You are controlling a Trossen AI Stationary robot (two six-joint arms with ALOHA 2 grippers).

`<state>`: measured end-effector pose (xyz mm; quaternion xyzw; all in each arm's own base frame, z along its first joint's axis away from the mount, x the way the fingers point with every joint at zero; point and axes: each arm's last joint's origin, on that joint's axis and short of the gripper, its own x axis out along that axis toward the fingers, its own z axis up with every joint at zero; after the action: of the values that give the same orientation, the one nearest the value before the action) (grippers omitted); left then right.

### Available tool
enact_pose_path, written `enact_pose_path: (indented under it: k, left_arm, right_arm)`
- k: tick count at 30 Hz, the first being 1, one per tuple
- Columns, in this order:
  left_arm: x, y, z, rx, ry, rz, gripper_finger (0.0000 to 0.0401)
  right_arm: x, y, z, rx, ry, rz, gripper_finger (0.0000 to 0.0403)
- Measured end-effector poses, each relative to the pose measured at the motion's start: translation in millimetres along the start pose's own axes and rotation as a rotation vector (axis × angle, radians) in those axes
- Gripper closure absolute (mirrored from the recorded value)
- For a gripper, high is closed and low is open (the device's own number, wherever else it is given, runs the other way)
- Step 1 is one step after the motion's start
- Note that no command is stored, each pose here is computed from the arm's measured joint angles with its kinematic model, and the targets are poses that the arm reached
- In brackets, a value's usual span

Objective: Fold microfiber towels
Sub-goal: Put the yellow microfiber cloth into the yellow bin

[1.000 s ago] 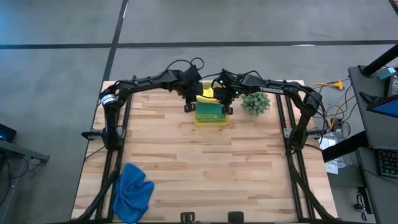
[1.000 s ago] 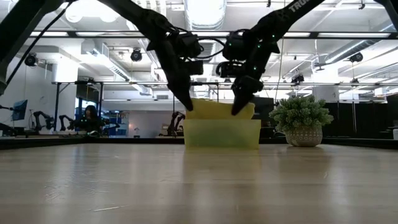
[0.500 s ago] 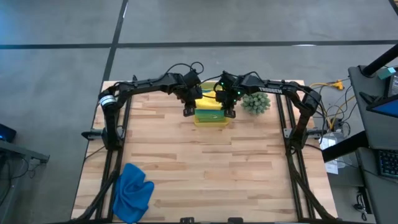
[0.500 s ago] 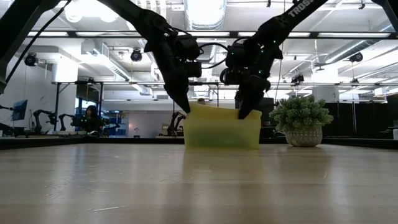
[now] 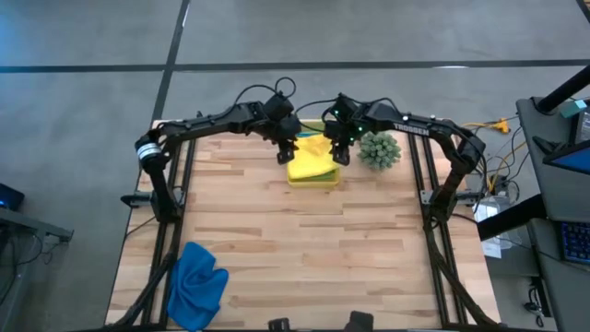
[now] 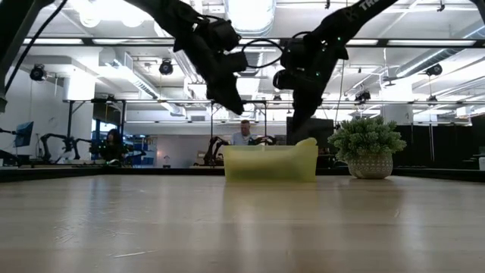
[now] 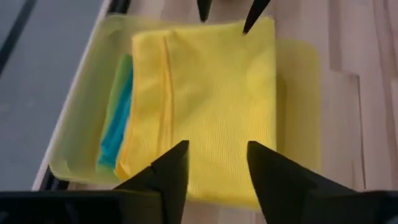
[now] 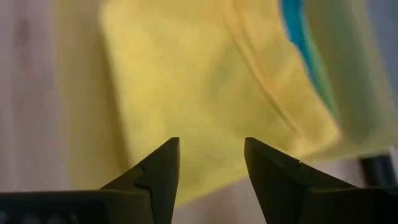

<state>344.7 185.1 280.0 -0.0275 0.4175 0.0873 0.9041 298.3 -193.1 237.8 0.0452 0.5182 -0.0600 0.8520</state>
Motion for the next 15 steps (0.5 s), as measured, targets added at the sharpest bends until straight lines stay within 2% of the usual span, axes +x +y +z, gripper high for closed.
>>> enact_pose_path:
  k: [2,6,10,15]
  left_arm:
    - [8,1,0,-0.034,-0.001,-0.004,0.0277]
    - [25,2,-5,-0.057,0.027,-0.047,0.0335]
    - [41,1,-10,-0.062,0.053,-0.082,0.0390]
    - [55,4,-16,-0.070,0.087,-0.072,0.0390]
  right_arm:
    - [-1,-3,-2,0.014,0.010,-0.011,0.0239]
    - [1,0,-7,0.052,0.052,0.036,0.0271]
    - [15,11,-12,0.030,0.078,0.091,0.0306]
    - [37,16,-14,0.044,0.123,0.089,0.0355]
